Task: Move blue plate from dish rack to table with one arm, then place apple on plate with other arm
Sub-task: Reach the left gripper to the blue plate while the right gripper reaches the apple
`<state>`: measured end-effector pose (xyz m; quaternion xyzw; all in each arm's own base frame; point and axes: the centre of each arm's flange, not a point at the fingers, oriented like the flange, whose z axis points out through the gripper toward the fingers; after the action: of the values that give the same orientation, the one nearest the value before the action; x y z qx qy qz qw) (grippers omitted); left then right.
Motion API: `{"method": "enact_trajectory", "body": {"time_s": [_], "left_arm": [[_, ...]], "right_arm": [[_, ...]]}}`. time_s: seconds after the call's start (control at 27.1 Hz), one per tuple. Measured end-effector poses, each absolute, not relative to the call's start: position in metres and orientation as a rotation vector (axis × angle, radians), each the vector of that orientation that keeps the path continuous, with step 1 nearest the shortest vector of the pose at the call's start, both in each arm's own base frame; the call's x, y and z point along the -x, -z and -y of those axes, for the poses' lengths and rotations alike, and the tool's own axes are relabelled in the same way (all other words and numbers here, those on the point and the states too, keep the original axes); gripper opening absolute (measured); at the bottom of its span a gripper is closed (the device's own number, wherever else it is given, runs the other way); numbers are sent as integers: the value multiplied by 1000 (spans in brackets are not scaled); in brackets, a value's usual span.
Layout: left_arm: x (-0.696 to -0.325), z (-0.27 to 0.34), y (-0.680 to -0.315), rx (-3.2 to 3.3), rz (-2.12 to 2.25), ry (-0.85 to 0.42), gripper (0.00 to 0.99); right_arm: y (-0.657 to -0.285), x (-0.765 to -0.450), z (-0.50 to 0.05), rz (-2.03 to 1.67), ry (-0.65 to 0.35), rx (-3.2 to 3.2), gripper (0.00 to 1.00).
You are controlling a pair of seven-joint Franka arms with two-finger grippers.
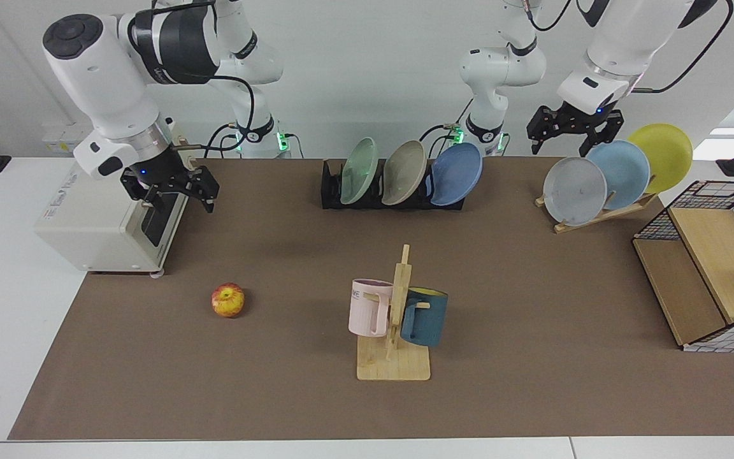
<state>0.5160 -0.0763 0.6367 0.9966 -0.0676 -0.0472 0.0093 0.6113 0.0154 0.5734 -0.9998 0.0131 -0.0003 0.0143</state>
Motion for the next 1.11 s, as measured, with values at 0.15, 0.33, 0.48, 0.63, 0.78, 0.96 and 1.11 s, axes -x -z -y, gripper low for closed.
{"method": "enact_trajectory", "body": {"time_s": [0.15, 0.33, 0.48, 0.63, 0.78, 0.96, 1.11], "left_arm": [[-504, 80, -627, -3064, 207, 175, 991], [-479, 81, -606, -3052, 207, 205, 991], [-458, 83, -583, -3050, 224, 230, 991], [-438, 85, -548, -3029, 259, 247, 991], [-423, 85, -509, -2991, 269, 278, 991], [-411, 84, -475, -2959, 251, 337, 991], [-403, 84, -455, -2938, 233, 385, 991]], "right_arm": [[-557, -624, -21, -25, 11, 3121, 996], [-533, -642, -31, -2, 28, 3127, 996], [-516, -654, -36, 8, 42, 3128, 996], [-498, -665, -38, 12, 52, 3128, 996], [-479, -676, -39, 12, 79, 3127, 996], [-452, -683, -40, 18, 116, 3127, 1000], [-426, -682, -40, 26, 120, 3128, 1000]]}}
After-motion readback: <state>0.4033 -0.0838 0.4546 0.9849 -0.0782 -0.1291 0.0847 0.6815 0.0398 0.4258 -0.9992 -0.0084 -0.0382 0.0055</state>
